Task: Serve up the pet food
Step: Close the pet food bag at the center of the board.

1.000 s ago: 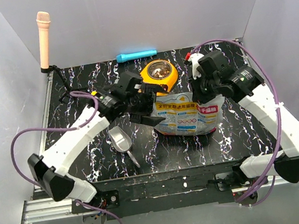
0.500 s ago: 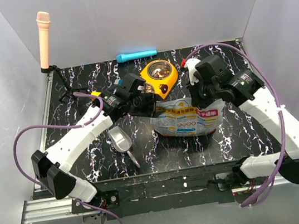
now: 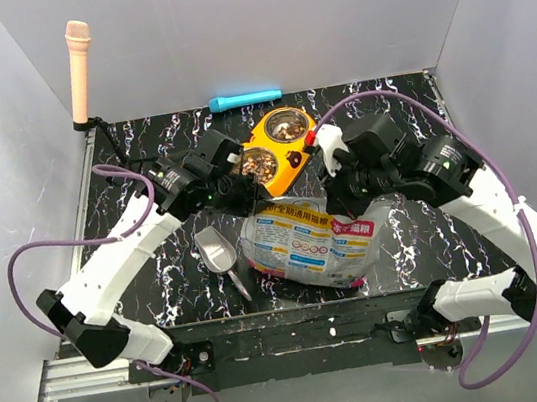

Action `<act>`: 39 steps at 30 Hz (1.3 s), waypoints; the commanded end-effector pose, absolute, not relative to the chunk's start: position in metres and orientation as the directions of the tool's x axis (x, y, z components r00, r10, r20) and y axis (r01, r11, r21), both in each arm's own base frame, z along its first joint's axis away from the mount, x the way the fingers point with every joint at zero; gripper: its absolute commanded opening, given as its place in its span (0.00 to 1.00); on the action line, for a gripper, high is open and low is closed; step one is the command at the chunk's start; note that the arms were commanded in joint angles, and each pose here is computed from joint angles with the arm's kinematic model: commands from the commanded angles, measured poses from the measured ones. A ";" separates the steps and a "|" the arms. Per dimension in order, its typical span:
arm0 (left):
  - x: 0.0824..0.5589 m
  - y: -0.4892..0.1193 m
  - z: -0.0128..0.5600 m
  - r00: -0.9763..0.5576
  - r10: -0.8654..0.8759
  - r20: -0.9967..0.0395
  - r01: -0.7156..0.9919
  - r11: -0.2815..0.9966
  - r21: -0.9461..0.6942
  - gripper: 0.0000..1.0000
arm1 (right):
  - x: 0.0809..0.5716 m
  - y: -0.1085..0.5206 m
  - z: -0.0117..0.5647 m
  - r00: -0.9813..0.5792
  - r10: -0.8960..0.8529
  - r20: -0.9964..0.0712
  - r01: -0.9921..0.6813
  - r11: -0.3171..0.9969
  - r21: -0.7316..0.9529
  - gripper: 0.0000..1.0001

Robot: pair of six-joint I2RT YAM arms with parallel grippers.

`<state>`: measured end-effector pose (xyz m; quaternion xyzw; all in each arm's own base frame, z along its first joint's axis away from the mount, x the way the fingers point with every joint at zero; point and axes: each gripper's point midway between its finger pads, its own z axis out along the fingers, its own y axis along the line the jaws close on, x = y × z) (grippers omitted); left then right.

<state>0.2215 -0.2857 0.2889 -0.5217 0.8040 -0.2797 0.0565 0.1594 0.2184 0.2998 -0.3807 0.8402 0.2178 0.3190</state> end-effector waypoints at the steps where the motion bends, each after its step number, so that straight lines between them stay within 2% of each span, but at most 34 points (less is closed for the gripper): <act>1: 0.280 -0.287 0.342 -0.428 -0.876 0.222 -0.708 0.171 -0.685 0.00 | 0.169 0.221 0.388 -0.405 -0.333 -0.852 -0.768 0.630 0.118 0.01; 5: 0.298 -0.298 0.349 -0.454 -0.873 0.175 -0.690 0.221 -0.689 0.00 | 0.167 0.223 0.389 -0.455 -0.329 -0.828 -0.750 0.643 0.157 0.01; 7: 0.306 -0.294 0.345 -0.454 -0.880 0.143 -0.677 0.236 -0.697 0.00 | 0.178 0.220 0.363 -0.462 -0.331 -0.823 -0.716 0.686 0.126 0.01; 9: 0.319 -0.287 0.307 -0.466 -0.876 0.120 -0.682 0.270 -0.680 0.00 | 0.187 0.215 0.317 -0.486 -0.364 -0.795 -0.690 0.718 0.093 0.01; 13: 0.304 -0.299 0.257 -0.487 -0.821 0.299 -0.747 0.214 -0.630 0.00 | 0.188 0.215 0.304 -0.500 -0.411 -0.762 -0.708 0.701 0.087 0.01; 16: 0.300 -0.291 0.263 -0.475 -0.834 0.281 -0.745 0.212 -0.632 0.00 | 0.184 0.217 0.292 -0.530 -0.474 -0.703 -0.725 0.683 0.086 0.01; 17: 0.302 -0.290 0.272 -0.475 -0.837 0.270 -0.740 0.214 -0.638 0.00 | 0.177 0.220 0.288 -0.553 -0.496 -0.670 -0.739 0.663 0.119 0.07; 18: 0.304 -0.291 0.277 -0.482 -0.837 0.260 -0.732 0.222 -0.644 0.00 | 0.172 0.222 0.285 -0.569 -0.510 -0.645 -0.745 0.651 0.142 0.21; 19: 0.306 -0.291 0.286 -0.488 -0.835 0.253 -0.721 0.223 -0.656 0.00 | 0.168 0.225 0.285 -0.580 -0.516 -0.631 -0.750 0.639 0.168 0.30; 21: 0.311 -0.295 0.298 -0.498 -0.829 0.253 -0.710 0.223 -0.667 0.00 | 0.166 0.233 0.288 -0.588 -0.499 -0.636 -0.751 0.628 0.202 0.55; 22: 0.313 -0.297 0.304 -0.502 -0.826 0.254 -0.706 0.222 -0.673 0.00 | 0.171 0.235 0.292 -0.590 -0.481 -0.648 -0.742 0.640 0.201 0.62; 25: 0.318 -0.298 0.314 -0.501 -0.829 0.250 -0.698 0.216 -0.683 0.00 | 0.183 0.242 0.303 -0.590 -0.457 -0.666 -0.726 0.661 0.189 0.65; 29: 0.323 -0.288 0.321 -0.479 -0.840 0.255 -0.699 0.189 -0.690 0.00 | 0.197 0.238 0.301 -0.607 -0.465 -0.645 -0.690 0.711 0.137 0.54; 31: 0.325 -0.279 0.324 -0.467 -0.845 0.259 -0.699 0.173 -0.694 0.00 | 0.200 0.230 0.296 -0.615 -0.475 -0.629 -0.674 0.730 0.108 0.42; 32: 0.325 -0.274 0.326 -0.464 -0.847 0.259 -0.697 0.169 -0.697 0.00 | 0.200 0.228 0.294 -0.615 -0.471 -0.632 -0.669 0.736 0.103 0.32; 34: 0.325 -0.267 0.330 -0.458 -0.851 0.257 -0.692 0.160 -0.704 0.00 | 0.201 0.224 0.294 -0.611 -0.443 -0.656 -0.660 0.742 0.113 0.02; 36: 0.321 -0.266 0.335 -0.465 -0.844 0.268 -0.689 0.155 -0.708 0.00 | 0.199 0.226 0.299 -0.591 -0.415 -0.692 -0.670 0.730 0.134 0.01; 37: 0.319 -0.268 0.336 -0.474 -0.835 0.279 -0.690 0.156 -0.706 0.08 | 0.192 0.233 0.302 -0.576 -0.413 -0.706 -0.701 0.693 0.166 0.01; 39: 0.305 -0.279 0.336 -0.497 -0.807 0.318 -0.714 0.172 -0.679 0.41 | 0.190 0.244 0.312 -0.548 -0.387 -0.742 -0.732 0.651 0.201 0.01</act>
